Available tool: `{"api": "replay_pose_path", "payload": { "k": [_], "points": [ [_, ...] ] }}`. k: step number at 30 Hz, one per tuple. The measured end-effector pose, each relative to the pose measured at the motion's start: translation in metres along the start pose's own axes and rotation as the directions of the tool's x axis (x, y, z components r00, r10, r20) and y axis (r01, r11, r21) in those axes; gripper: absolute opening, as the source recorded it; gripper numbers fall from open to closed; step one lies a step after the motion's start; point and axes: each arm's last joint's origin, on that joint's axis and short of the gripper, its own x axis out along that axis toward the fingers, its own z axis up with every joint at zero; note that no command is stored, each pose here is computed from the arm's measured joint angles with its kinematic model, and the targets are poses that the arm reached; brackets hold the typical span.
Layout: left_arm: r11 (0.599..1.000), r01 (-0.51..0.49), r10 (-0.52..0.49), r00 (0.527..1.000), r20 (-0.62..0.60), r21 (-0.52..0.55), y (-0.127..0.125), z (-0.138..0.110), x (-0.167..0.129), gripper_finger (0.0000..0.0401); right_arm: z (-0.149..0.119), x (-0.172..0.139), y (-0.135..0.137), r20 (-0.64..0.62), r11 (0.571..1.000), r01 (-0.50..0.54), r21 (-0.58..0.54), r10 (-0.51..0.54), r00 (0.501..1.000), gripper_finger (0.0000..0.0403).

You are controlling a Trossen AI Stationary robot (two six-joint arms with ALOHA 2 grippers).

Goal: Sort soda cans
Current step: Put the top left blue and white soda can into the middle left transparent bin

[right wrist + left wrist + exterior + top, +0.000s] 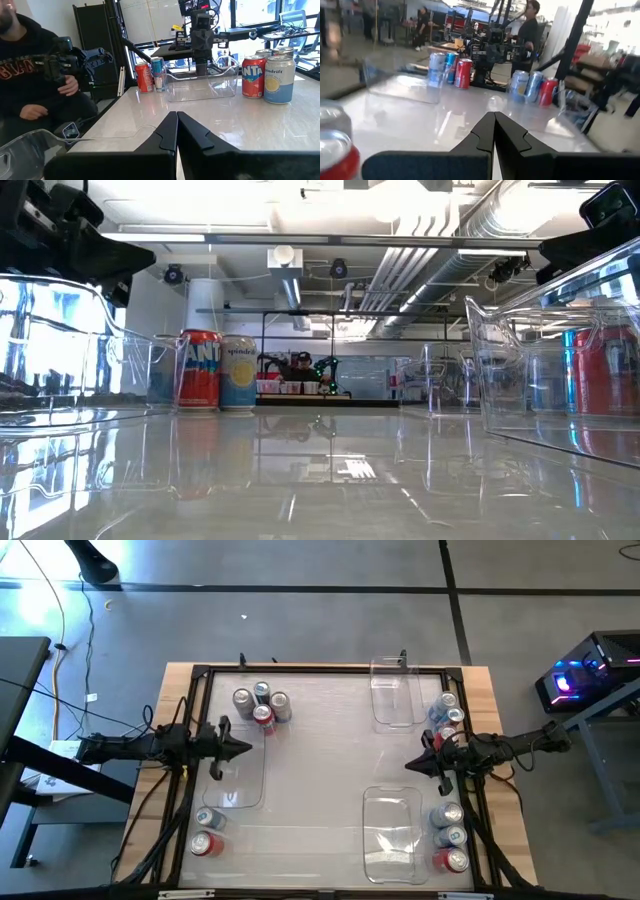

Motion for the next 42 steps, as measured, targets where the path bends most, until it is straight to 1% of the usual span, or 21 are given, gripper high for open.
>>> {"api": "replay_pose_path", "payload": {
  "k": [3,10,16,22,25,32,34,38,40,42],
  "points": [
    [0.998,0.000,0.000,1.000,0.002,-0.060,0.000,0.000,0.000,0.0001,0.000,0.000,0.000,0.000,1.000,0.000,0.000,0.000,1.000,0.0000],
    [0.998,0.017,-0.012,0.996,0.089,-0.057,-0.002,0.009,0.000,0.0001,0.000,0.000,0.000,0.000,1.000,0.000,0.000,0.000,1.000,0.0000],
    [0.997,-0.006,0.021,0.982,0.187,-0.079,-0.002,0.017,-0.002,0.0001,0.000,0.000,0.000,0.000,1.000,0.000,0.000,0.000,1.000,0.0000],
    [0.997,0.006,0.012,0.971,0.239,-0.075,-0.003,0.022,-0.003,0.0001,0.000,0.000,0.000,0.000,1.000,0.000,0.000,0.000,1.000,0.0000],
    [0.992,0.019,0.013,0.969,0.246,-0.128,-0.003,0.023,-0.003,0.0001,0.000,0.000,0.000,0.000,1.000,0.000,0.000,0.000,1.000,0.0000],
    [0.985,0.047,0.007,0.952,0.305,-0.168,-0.004,0.029,-0.004,0.0001,0.000,0.000,0.000,0.000,1.000,0.000,0.000,0.000,1.000,0.0000],
    [0.989,0.062,-0.014,0.944,0.329,-0.138,-0.005,0.031,-0.005,0.0002,0.000,0.000,0.000,0.000,1.000,0.000,0.000,0.000,1.000,0.0000],
    [0.996,0.087,-0.083,0.918,0.387,0.009,-0.009,0.037,-0.008,0.0017,0.000,0.000,0.000,0.000,1.000,0.000,0.000,0.000,1.000,0.0000],
    [0.994,0.082,-0.103,0.906,0.410,0.069,-0.011,0.040,-0.009,0.0030,0.000,0.000,0.000,0.000,1.000,0.000,0.000,0.000,1.000,0.0000],
    [0.993,0.048,-0.089,0.912,0.400,0.112,-0.011,0.039,-0.007,0.0046,0.000,0.000,0.000,0.000,1.000,0.000,0.000,0.000,1.000,0.0000]
  ]
}}
